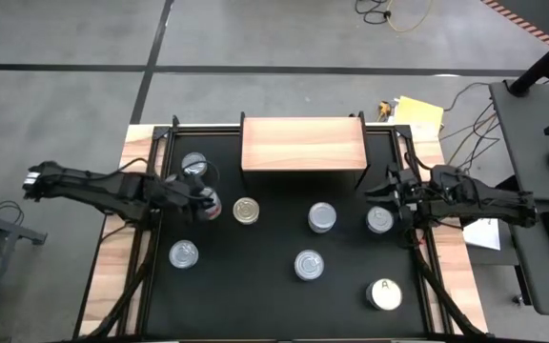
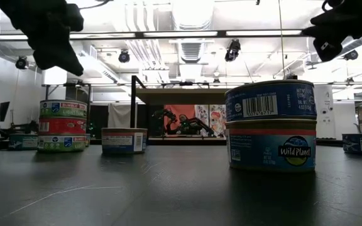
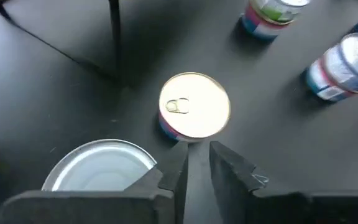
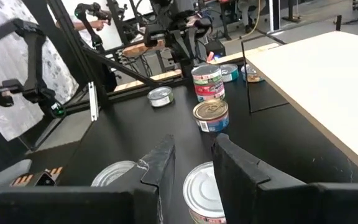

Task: Stack canned seafood by type on shelf
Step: Put the green white tuna can on the shelf

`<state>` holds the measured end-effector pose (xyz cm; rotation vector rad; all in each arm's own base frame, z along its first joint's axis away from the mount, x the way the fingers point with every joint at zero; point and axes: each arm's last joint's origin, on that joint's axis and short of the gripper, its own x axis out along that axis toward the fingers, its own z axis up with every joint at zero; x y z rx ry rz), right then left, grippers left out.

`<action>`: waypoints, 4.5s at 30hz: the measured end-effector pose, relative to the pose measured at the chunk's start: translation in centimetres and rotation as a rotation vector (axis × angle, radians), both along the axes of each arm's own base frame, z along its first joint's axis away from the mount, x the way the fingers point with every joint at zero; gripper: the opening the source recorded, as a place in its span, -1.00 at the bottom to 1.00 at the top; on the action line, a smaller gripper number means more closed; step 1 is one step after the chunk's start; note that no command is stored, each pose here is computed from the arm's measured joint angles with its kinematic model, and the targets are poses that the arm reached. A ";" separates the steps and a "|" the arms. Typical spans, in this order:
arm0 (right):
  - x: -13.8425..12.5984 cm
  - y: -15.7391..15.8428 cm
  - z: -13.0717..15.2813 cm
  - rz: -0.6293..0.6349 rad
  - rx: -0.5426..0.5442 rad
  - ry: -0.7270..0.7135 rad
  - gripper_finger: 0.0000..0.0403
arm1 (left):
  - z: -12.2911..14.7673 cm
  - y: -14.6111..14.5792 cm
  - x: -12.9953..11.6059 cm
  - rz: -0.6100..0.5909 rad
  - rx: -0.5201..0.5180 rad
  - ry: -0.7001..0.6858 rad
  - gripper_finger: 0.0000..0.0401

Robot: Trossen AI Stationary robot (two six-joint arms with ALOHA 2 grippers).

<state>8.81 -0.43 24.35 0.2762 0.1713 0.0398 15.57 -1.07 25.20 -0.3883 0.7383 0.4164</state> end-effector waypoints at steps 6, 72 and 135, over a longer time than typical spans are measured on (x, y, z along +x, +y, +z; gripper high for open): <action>0.3 0.0 -0.9 0.001 -0.007 0.017 -0.54 | -1.1 -0.2 0.8 0.030 0.092 0.227 -0.99; 4.3 0.6 1.7 0.014 -0.048 -0.053 -0.79 | -3.4 -5.1 2.7 -0.088 0.194 0.336 -1.00; 4.5 0.8 1.6 -0.009 -0.054 -0.007 -0.79 | -7.2 -8.8 3.1 -0.083 0.301 0.245 -1.00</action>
